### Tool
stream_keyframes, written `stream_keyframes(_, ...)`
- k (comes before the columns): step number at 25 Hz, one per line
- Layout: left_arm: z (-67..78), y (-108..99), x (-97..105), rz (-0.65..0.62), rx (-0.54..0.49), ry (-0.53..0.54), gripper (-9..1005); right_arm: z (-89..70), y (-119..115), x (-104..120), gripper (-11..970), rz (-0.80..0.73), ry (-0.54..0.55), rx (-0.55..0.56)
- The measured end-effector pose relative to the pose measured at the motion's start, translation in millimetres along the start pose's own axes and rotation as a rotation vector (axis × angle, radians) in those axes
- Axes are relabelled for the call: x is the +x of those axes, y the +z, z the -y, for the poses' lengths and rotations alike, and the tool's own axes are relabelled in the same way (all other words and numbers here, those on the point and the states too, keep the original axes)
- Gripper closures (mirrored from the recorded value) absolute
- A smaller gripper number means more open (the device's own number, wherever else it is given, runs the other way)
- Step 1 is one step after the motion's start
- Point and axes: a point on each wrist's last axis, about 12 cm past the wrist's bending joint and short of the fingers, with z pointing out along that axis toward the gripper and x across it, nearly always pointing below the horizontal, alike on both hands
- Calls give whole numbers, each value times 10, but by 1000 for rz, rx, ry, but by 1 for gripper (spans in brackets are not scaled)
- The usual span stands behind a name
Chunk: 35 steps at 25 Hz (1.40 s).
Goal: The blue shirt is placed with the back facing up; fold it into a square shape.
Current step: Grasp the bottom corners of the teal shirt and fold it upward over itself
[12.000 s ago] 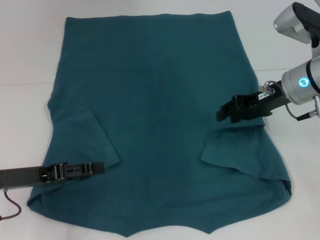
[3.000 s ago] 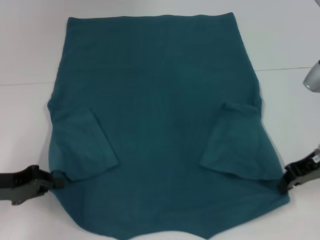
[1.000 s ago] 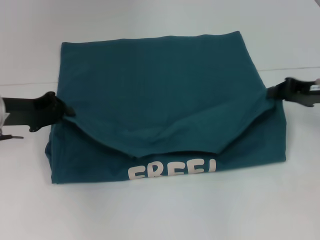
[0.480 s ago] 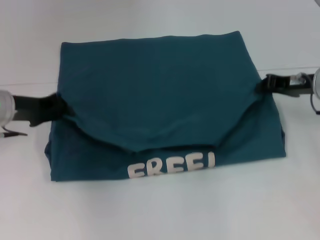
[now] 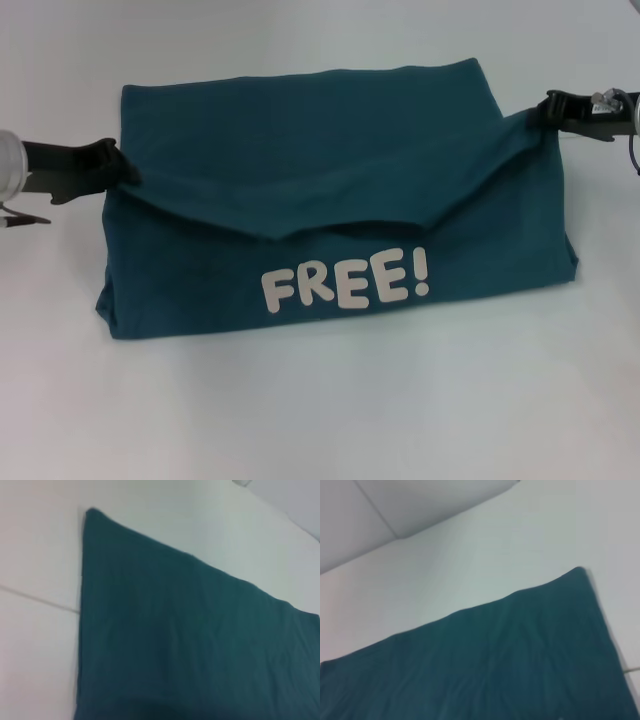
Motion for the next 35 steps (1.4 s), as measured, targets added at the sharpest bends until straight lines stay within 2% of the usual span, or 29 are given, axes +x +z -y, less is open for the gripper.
stream_keyframes(10,60,229,115,26,-82,117,952,12,154,150,926,1,-7,58)
stream_keyframes(17,83,181,30,53,-78,115,952,22,122,83,923,40,20,52)
stream_keyframes(24,90,199,21,66,-89,125,953,-57,162,33,920,30,-48,64)
stream_keyframes(35,58,224,77,55,-102,157,952,-74,218,77,916,25,-90,93)
